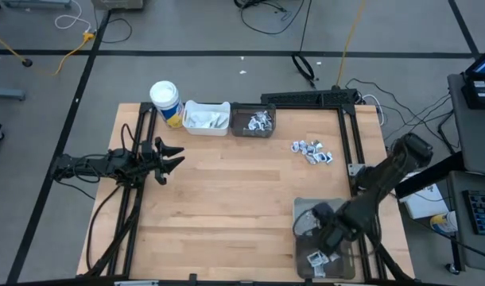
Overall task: Pick & Place First Aid Supplies
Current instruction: Put the blue alcohol pad into the bottom black bin
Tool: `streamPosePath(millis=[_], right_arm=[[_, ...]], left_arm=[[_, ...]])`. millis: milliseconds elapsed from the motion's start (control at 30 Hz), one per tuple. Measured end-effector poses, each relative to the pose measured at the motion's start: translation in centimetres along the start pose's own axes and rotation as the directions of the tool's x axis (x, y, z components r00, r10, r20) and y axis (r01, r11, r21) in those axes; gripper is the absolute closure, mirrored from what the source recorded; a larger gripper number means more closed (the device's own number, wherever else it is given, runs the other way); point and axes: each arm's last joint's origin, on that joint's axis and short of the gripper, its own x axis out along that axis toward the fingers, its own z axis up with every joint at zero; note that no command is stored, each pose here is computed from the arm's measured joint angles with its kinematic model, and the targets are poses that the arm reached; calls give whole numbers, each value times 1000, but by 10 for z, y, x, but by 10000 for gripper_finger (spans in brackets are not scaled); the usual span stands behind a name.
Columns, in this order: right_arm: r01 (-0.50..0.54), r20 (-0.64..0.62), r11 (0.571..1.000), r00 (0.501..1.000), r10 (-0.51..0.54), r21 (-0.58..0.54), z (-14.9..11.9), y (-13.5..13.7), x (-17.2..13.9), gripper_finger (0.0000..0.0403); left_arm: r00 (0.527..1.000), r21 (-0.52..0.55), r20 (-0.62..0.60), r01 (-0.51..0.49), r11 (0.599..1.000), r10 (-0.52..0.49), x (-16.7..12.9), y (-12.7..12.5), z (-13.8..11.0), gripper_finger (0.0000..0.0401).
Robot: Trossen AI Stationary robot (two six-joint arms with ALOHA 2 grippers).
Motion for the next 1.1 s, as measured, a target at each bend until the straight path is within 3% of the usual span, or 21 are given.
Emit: streamPosePath(millis=[267,467,833,1100], right_arm=[[102,50,995,993,-103,14,48,-25,-37,236],[111,60,994,992,-110,-12,74,-36,-50,236],[56,14,997,998,-55,-58,112,-49,-19,236],[67,95,998,993,-65,-14,143,-78,-6,236]], left_arm=[[1000,0,0,0,1000,0,0,0,0,205],[1000,0,0,0,1000,0,0,0,0,205],[1000,0,0,0,1000,0,0,0,0,205],[1000,0,0,0,1000,0,0,0,0,205]])
